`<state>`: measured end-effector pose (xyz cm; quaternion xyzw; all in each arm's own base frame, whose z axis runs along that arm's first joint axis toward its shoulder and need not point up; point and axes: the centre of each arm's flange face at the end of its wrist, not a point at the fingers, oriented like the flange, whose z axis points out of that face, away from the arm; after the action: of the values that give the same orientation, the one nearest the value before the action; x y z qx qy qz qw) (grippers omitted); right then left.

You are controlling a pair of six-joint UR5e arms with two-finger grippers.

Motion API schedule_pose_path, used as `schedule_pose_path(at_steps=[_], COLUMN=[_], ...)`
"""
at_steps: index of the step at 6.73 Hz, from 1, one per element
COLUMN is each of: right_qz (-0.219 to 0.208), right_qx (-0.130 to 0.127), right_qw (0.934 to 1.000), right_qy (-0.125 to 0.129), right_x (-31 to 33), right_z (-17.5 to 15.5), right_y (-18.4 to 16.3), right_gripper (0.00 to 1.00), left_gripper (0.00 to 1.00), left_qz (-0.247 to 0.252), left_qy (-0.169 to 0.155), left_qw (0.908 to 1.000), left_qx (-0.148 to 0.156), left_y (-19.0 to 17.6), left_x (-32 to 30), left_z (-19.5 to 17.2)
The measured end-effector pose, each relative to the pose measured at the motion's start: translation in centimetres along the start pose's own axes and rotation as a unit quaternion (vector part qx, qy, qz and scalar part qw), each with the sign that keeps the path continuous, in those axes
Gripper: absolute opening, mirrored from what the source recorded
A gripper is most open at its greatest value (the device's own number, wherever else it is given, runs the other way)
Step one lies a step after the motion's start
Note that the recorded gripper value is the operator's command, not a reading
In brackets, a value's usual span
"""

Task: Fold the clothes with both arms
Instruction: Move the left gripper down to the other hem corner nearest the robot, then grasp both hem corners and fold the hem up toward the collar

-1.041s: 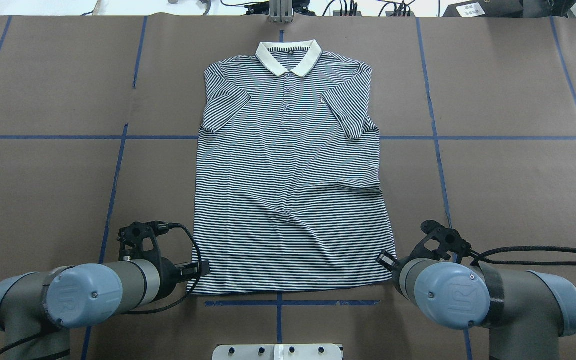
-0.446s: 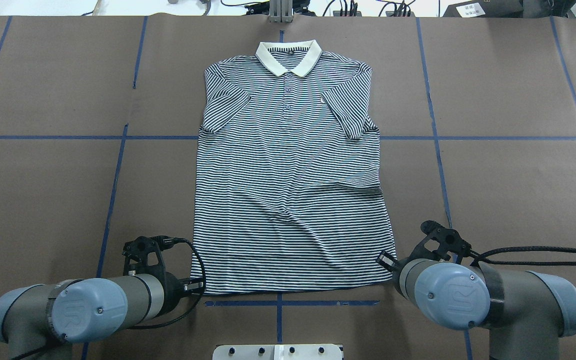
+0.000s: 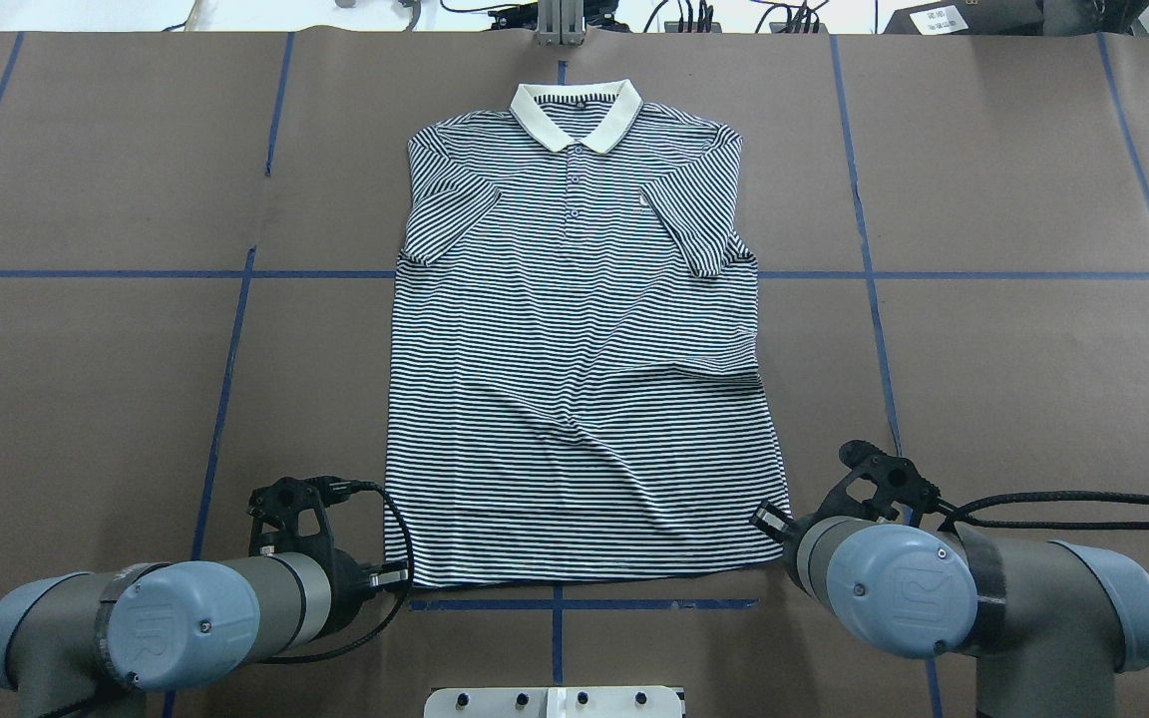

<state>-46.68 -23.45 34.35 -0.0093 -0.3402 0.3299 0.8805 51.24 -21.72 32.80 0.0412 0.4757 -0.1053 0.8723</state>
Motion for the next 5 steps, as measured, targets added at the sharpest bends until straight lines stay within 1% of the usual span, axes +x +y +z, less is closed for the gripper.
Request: schedule_pose_path(at_steps=[1, 3, 4, 5], right_qz=[-0.002, -0.021, -0.025, -0.017], right_qx=[-0.005, -0.034, -0.044, -0.040], right_qw=[1.0000, 0.9991, 0.9985, 0.9985], right_qy=[-0.003, -0.012, -0.020, -0.032], right_x=[0.2, 3.2, 4.2, 4.0], right_z=[-0.6, -4.3, -6.3, -7.6], right_y=[0.3, 1.4, 1.3, 0.1], right_gripper=[0.00, 0.00, 0.00, 0.00], left_gripper=[0.00, 0.00, 0.00, 0.00], left_qz=[-0.011, -0.040, -0.050, -0.054], left_qy=[0.005, 0.014, 0.021, 0.028], left_qw=[0.9999, 0.9987, 0.9978, 0.9973], left_qx=[-0.004, -0.028, -0.038, -0.041], left_y=[0.4, 3.1, 3.9, 3.9], left_x=[0.8, 2.6, 3.1, 3.4], left_z=[-1.4, -5.9, -7.8, -9.0])
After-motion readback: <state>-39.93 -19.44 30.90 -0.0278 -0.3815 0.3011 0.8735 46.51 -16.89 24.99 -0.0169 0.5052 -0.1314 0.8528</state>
